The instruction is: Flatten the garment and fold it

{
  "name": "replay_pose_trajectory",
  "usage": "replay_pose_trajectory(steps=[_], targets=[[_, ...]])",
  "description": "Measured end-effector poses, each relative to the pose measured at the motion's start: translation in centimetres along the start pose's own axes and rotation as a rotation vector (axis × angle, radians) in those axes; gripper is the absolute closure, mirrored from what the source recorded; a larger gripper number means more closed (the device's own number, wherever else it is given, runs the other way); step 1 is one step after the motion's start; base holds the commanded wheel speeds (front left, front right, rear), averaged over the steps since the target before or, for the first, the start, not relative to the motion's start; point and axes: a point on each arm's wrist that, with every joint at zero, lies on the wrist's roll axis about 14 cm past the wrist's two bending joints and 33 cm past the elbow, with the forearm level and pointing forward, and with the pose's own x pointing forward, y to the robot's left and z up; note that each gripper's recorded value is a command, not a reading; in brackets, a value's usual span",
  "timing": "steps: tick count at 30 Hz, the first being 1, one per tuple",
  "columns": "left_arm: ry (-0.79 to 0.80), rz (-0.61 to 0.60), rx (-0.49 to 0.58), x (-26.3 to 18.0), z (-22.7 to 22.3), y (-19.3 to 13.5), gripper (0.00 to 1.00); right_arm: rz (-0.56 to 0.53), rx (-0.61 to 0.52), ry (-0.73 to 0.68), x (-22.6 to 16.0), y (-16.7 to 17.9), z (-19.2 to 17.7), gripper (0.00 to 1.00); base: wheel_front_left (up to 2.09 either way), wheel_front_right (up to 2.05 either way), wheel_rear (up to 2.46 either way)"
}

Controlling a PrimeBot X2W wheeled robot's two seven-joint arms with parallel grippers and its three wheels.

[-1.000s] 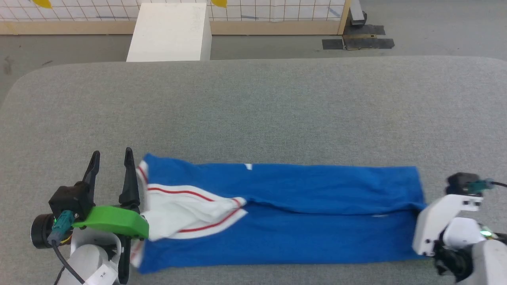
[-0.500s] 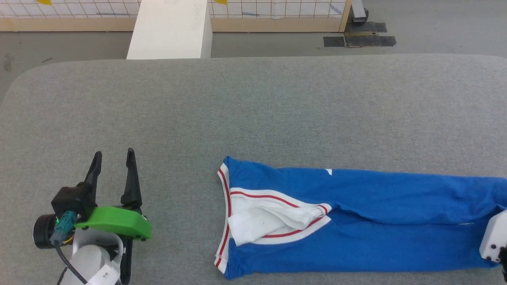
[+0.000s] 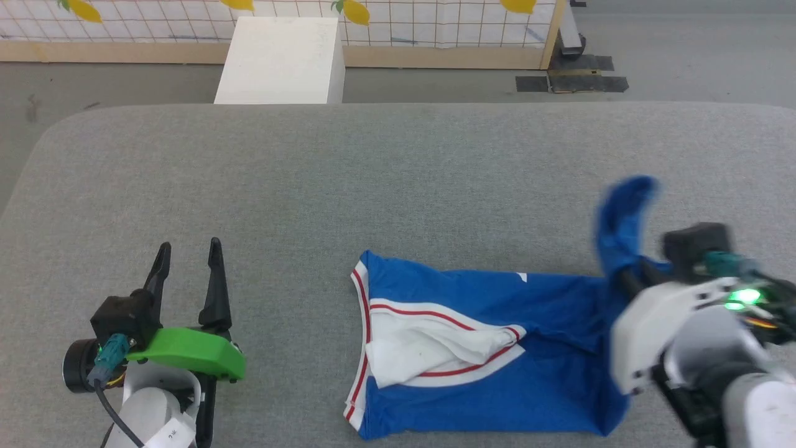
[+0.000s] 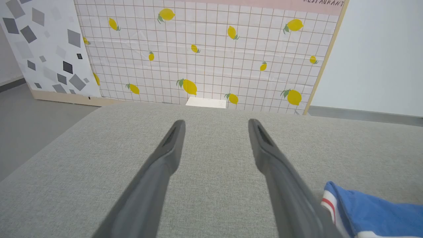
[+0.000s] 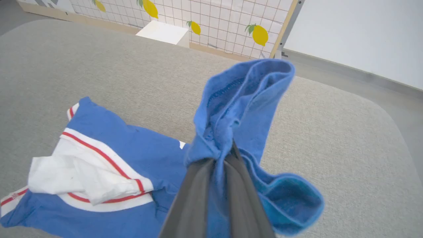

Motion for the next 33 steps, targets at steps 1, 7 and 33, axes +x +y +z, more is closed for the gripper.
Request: replay_pose_trajectory(steps=[1,7,33], targets=[[0.001,0.002,0.0,0.0,0.0,0.1,0.0,0.055,-0.019,-0.012,0.1,1.8,0.5,1.0,0.0,0.0,0.0],[0.013,0.007,0.0,-0.1,-0.5,0.3,0.0,0.309,-0.105,0.0,1.7,10.3,1.1,1.0,0.0,0.0,0.0],[0.024,0.067,0.001,0.6,-1.1,2.1,0.0,0.677,0.187,-0.037,4.2,19.8,1.3,0.0,0.0,0.0,0.0]])
